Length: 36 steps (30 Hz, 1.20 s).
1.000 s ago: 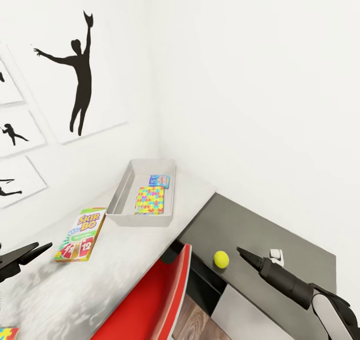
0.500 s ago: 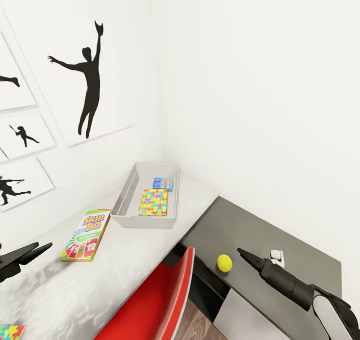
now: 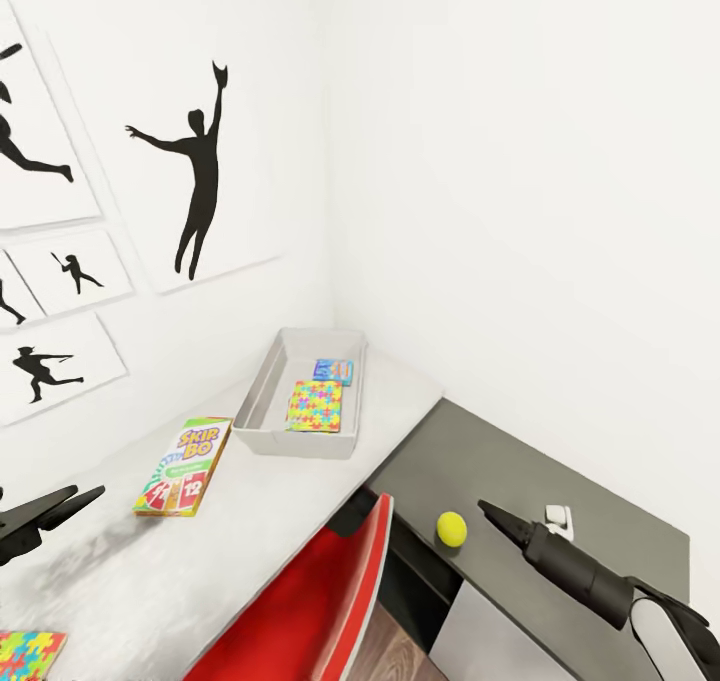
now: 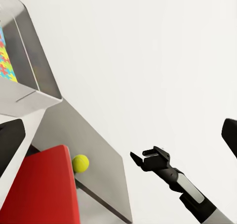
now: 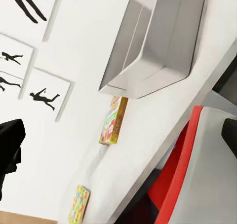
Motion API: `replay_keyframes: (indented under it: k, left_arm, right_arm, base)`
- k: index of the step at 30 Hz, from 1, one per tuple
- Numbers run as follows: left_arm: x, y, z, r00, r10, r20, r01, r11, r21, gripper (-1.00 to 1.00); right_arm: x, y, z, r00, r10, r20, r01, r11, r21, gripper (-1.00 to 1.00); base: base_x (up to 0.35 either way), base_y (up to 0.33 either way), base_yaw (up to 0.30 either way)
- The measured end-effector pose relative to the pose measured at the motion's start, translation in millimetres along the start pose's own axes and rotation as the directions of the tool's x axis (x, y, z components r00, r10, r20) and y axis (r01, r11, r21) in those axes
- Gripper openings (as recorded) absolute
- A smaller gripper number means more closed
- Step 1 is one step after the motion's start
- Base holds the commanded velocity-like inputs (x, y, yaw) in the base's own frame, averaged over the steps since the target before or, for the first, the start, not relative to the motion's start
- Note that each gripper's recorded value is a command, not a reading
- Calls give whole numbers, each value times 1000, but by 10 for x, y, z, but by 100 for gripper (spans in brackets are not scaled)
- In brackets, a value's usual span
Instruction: Put all the toys in the child's room - the three board games (two on the bed and one on the table), the two jigsaw puzzles on the table, and the tennis ball on the table - inside the toy box on the table in the child's room.
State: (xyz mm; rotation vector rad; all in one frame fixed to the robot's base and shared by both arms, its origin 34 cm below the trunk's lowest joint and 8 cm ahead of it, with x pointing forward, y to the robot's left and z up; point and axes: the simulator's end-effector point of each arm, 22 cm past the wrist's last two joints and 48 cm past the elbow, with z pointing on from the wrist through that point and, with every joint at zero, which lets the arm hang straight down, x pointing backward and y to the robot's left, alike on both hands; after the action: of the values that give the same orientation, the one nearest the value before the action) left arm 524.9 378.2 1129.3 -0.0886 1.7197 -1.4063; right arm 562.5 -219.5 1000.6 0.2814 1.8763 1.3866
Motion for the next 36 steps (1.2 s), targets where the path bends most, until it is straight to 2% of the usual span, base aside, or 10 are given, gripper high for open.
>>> replay_keyframes:
  k: [11, 26, 36]
  left_arm:
    - [-30, -71, -11, 1000, 14, 6, -14, 1000, 10, 100]
    - [-64, -159, -27, 999, 31, 14, -32, 999, 22, 100]
    - [-68, -182, -29, 999, 34, 16, -35, 999, 25, 100]
  right_arm:
    - [-37, 68, -10, 1000, -13, 7, 13, 1000, -10, 100]
    - [-85, 155, -23, 999, -29, 17, 29, 999, -22, 100]
    - [-104, 174, -36, 999, -31, 21, 32, 999, -24, 100]
  base:
    - [-31, -2, 72]
    - [-254, 0, 160]
    - [-71, 0, 71]
